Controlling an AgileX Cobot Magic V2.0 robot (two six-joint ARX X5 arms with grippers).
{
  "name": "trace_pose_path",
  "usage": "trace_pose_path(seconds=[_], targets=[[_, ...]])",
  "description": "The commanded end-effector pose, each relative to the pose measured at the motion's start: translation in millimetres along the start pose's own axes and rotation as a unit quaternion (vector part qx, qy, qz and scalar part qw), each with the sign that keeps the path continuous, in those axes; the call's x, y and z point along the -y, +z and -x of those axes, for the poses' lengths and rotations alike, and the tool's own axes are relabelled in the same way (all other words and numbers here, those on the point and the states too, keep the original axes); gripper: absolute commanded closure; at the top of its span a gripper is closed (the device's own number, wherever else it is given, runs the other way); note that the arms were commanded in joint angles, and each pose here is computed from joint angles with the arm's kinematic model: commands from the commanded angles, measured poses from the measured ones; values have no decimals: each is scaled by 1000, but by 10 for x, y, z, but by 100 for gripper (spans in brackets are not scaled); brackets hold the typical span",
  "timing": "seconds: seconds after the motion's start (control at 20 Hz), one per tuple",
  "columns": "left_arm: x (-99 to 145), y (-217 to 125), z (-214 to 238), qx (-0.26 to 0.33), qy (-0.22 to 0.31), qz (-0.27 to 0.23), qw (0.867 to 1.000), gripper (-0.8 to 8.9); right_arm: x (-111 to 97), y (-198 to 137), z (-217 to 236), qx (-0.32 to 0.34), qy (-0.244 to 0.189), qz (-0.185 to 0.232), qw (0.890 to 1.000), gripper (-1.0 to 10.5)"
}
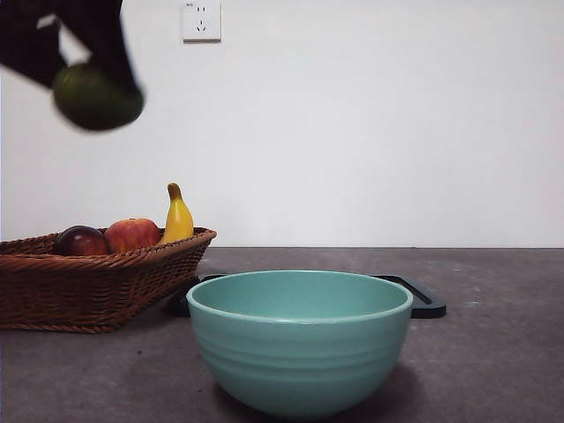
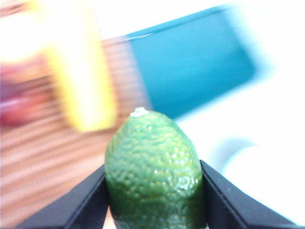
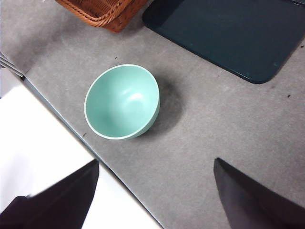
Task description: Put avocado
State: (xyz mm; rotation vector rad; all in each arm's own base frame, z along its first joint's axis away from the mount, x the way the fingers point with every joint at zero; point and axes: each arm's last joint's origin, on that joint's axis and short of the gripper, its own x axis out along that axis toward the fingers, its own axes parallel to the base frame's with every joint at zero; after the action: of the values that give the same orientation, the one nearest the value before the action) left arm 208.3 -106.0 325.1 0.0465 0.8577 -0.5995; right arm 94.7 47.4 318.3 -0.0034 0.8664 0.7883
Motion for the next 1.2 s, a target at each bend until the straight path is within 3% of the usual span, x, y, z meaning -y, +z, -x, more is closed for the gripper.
trace_pose_path(seconds=[0.05, 0.25, 0.5, 0.8, 1.2], targets=[[253, 20, 0, -1, -46, -12, 999, 605, -18, 45, 30, 9, 1, 1, 1000, 561], [697, -44, -263, -43, -106, -69, 991, 606, -18, 45, 30, 9, 1, 1, 1000, 561], [992, -153, -727, -107, -128, -106, 980, 606, -18, 45, 30, 9, 1, 1, 1000, 561], [1169, -320, -1297, -165, -120, -130, 970, 606, -18, 45, 30, 9, 1, 1, 1000, 561], [1197, -502, -1720, -210, -93, -150, 962, 605, -18, 45, 30, 9, 1, 1, 1000, 561]])
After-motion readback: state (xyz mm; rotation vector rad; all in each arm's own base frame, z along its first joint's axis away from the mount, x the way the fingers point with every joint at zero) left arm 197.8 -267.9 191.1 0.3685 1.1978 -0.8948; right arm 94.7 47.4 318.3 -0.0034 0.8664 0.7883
